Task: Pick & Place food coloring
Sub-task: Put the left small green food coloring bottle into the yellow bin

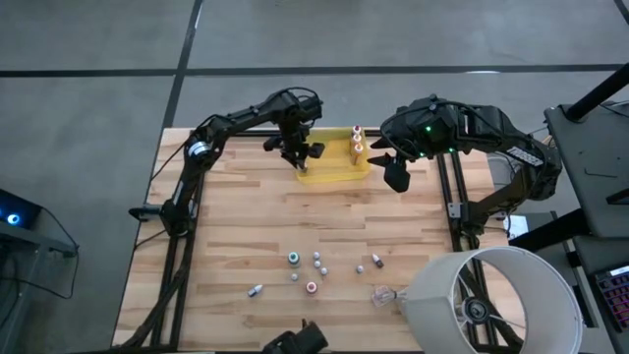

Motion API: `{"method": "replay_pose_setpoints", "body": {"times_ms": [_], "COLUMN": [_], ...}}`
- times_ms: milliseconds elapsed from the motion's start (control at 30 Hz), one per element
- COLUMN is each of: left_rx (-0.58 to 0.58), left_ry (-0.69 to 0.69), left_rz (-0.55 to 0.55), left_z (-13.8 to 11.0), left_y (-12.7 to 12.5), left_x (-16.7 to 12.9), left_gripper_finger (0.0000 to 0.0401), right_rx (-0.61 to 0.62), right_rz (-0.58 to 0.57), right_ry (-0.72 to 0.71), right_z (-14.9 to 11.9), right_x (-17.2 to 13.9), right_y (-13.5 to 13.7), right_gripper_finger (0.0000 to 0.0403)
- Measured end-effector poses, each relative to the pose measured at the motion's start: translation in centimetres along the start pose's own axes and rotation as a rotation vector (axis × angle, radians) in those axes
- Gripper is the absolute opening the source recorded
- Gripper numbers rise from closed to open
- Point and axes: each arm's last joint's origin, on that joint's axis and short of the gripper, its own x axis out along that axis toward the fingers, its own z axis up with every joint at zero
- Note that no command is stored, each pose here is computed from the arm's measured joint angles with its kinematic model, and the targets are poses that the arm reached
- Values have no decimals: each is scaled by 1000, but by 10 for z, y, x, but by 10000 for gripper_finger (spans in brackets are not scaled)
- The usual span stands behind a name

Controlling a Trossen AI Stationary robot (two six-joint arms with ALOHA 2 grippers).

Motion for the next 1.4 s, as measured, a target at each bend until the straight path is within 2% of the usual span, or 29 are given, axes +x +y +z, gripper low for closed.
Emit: {"method": "replay_pose_setpoints", "body": {"times_ms": [167,533,900,1400], "left_rx": [2,-44,-31,-33], "left_ry": [-12,6,-15,-27], "left_rz": [-26,-12,-35,-23], "left_z": [2,10,8,7], "left_y": [0,20,12,5], "left_x": [-10,-21,-26,-18], "left_gripper_finger": [44,44,44,44], "right_rx": [-4,-9,-8,-26], "right_rz": [0,0,0,0], "right_ry": [0,0,-1,-1], "right_z": [0,0,0,0], "right_x": [0,0,0,0], "right_y": [0,0,0,0], "right_gripper_finger": [173,173,173,173]}}
